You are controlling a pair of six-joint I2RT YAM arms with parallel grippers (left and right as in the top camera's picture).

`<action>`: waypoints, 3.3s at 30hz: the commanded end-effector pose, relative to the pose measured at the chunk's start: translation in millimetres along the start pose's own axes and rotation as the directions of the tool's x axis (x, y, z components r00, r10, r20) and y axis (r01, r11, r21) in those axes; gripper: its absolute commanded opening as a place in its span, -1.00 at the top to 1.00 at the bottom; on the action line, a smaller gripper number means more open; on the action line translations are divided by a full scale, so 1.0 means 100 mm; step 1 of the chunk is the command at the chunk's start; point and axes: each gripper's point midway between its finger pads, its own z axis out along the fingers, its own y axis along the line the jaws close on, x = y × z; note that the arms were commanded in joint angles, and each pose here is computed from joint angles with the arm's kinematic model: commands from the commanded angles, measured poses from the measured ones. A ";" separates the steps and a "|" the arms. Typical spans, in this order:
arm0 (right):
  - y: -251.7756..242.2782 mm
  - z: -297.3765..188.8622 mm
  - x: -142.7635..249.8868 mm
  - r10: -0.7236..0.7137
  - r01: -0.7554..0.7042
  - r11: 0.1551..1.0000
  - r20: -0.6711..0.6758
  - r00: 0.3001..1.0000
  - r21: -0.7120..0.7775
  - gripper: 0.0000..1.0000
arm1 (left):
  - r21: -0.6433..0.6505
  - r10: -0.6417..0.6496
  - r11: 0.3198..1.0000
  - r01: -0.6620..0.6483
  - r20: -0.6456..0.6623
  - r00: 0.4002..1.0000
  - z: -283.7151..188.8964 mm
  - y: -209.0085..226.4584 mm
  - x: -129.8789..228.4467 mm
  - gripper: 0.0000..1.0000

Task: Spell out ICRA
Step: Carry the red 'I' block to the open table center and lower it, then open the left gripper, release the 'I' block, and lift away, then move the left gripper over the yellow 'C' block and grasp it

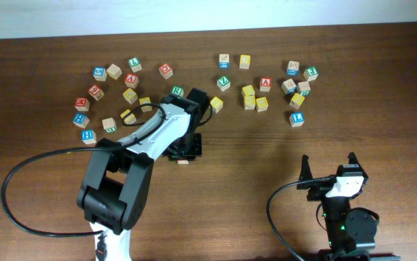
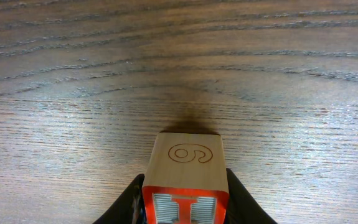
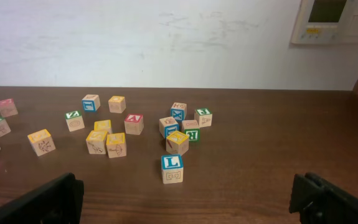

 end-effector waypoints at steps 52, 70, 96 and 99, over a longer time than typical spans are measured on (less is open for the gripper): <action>-0.03 0.00 0.03 0.011 -0.011 1.000 -0.005 1.000 0.015 -0.96 | 0.098 -0.007 0.995 0.002 0.055 0.998 -1.05 0.05 -0.36 0.16; -0.03 0.00 0.03 0.011 -0.011 1.000 -0.004 1.000 0.015 -0.97 | 0.258 -0.497 0.858 0.444 0.204 0.843 -1.36 1.83 -1.32 -0.36; -0.03 0.00 0.03 0.011 -0.011 1.000 -0.005 1.000 0.015 -0.97 | 0.275 -0.675 0.735 0.619 0.211 0.707 -0.57 1.64 -1.98 -0.26; -0.03 0.00 0.03 0.011 -0.011 1.000 -0.004 1.000 0.015 -0.97 | 0.231 -0.660 0.751 0.618 0.233 0.714 -0.50 1.61 -1.99 -0.25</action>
